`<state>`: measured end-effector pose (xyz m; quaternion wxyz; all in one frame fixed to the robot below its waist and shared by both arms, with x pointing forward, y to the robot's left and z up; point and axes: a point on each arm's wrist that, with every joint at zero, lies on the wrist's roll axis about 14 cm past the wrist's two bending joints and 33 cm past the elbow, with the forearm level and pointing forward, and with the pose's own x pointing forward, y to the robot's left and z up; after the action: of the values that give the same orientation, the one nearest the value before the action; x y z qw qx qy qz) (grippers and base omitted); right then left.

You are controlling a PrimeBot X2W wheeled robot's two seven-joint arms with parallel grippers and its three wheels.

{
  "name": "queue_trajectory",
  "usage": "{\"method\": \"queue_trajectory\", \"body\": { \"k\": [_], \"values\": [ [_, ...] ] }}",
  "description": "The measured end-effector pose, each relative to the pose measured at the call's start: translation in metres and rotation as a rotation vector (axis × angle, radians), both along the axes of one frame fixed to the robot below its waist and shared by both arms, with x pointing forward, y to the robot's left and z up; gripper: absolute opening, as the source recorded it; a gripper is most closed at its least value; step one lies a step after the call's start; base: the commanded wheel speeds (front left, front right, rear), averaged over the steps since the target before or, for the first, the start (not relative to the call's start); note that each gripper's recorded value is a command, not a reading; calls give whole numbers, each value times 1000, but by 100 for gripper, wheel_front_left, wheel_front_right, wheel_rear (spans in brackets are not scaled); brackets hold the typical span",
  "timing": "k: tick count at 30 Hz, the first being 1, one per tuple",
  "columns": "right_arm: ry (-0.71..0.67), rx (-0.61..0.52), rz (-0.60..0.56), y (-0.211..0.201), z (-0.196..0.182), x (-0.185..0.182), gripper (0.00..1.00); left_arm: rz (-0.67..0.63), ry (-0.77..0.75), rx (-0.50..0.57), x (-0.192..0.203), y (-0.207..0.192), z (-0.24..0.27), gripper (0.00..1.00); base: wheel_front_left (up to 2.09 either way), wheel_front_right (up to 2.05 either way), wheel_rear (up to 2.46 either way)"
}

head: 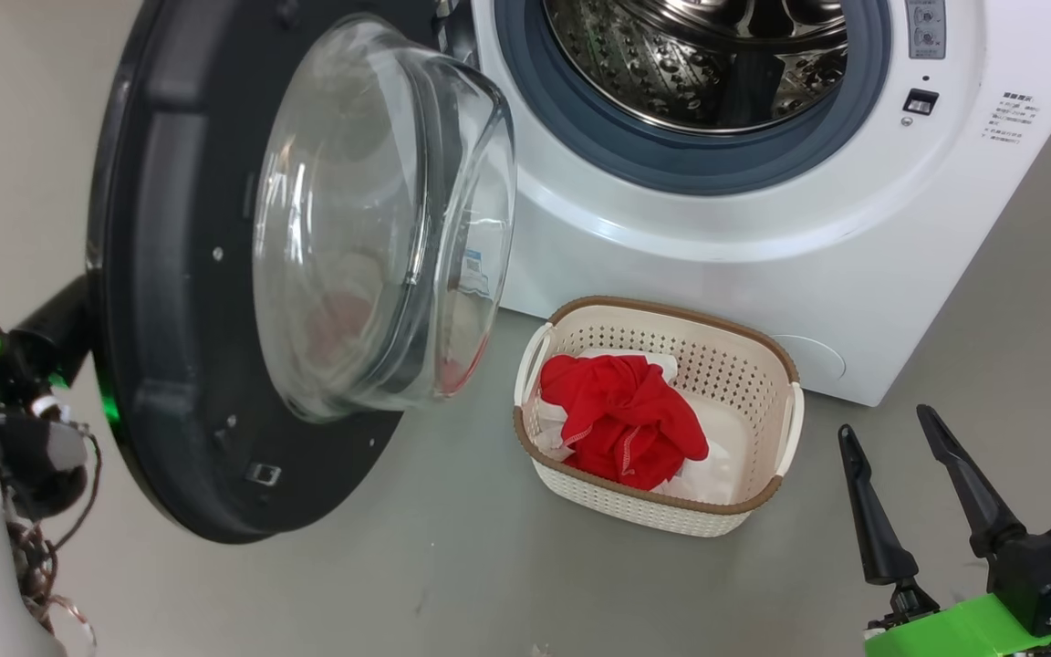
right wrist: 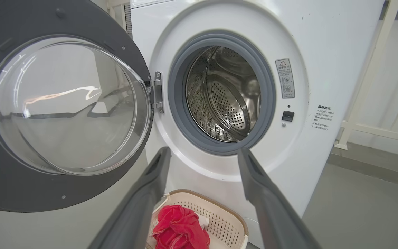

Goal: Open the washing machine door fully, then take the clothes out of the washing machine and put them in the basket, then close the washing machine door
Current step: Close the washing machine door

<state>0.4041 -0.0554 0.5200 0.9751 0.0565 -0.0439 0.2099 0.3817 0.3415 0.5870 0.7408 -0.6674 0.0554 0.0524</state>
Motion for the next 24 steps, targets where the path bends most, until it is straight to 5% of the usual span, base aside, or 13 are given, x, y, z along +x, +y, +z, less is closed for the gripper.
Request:
{"method": "queue_trajectory", "body": {
  "k": [24],
  "values": [
    [8,13,-56,-19,-4,-2,100,-243,-63,-68,2,-98,-1,0,0,0,0]
  ]
}}
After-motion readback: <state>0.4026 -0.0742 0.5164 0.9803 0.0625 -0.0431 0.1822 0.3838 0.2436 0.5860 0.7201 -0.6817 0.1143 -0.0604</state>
